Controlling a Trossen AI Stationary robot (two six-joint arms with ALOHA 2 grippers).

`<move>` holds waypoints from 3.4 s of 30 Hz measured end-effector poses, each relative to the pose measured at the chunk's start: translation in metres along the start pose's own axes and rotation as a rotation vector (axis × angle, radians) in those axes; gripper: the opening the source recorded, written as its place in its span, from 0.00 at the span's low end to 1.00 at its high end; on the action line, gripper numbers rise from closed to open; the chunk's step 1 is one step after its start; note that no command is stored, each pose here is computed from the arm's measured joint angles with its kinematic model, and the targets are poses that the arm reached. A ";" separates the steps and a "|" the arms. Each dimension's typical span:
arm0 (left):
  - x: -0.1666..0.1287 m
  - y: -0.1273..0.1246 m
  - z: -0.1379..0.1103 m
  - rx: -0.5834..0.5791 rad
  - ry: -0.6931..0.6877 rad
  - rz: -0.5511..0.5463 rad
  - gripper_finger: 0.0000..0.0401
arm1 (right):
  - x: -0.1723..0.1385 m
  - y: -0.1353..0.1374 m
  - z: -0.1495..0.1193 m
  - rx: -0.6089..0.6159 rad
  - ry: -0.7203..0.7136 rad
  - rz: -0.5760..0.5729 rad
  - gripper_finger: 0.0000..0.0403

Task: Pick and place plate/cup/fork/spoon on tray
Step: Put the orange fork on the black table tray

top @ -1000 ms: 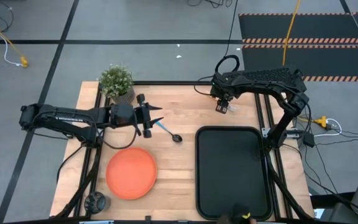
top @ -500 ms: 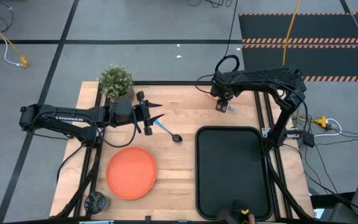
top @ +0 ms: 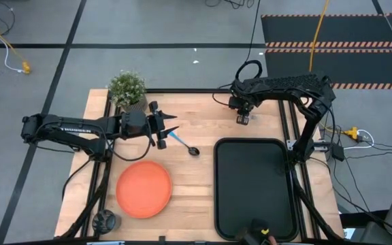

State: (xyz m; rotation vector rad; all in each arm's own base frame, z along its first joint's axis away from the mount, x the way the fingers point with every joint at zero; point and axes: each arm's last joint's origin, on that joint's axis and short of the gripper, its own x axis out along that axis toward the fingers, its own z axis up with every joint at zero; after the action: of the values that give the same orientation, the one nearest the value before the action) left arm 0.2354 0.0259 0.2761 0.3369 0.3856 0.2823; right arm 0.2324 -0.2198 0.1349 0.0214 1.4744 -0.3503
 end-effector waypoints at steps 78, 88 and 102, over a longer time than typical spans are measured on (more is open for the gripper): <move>0.002 0.009 -0.017 -0.032 0.152 0.030 0.46 | -0.060 0.182 -0.088 -0.211 -0.065 0.224 0.03; 0.002 0.009 -0.017 -0.033 0.151 0.030 0.46 | -0.060 0.182 -0.088 -0.212 -0.066 0.223 0.06; 0.002 0.009 -0.017 -0.033 0.151 0.030 0.46 | -0.060 0.182 -0.088 -0.211 -0.066 0.222 0.28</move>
State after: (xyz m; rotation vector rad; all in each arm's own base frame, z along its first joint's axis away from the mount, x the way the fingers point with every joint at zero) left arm 0.2282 0.0396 0.2642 0.2900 0.5245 0.3444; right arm 0.1885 -0.0143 0.1482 0.0037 1.4208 -0.0144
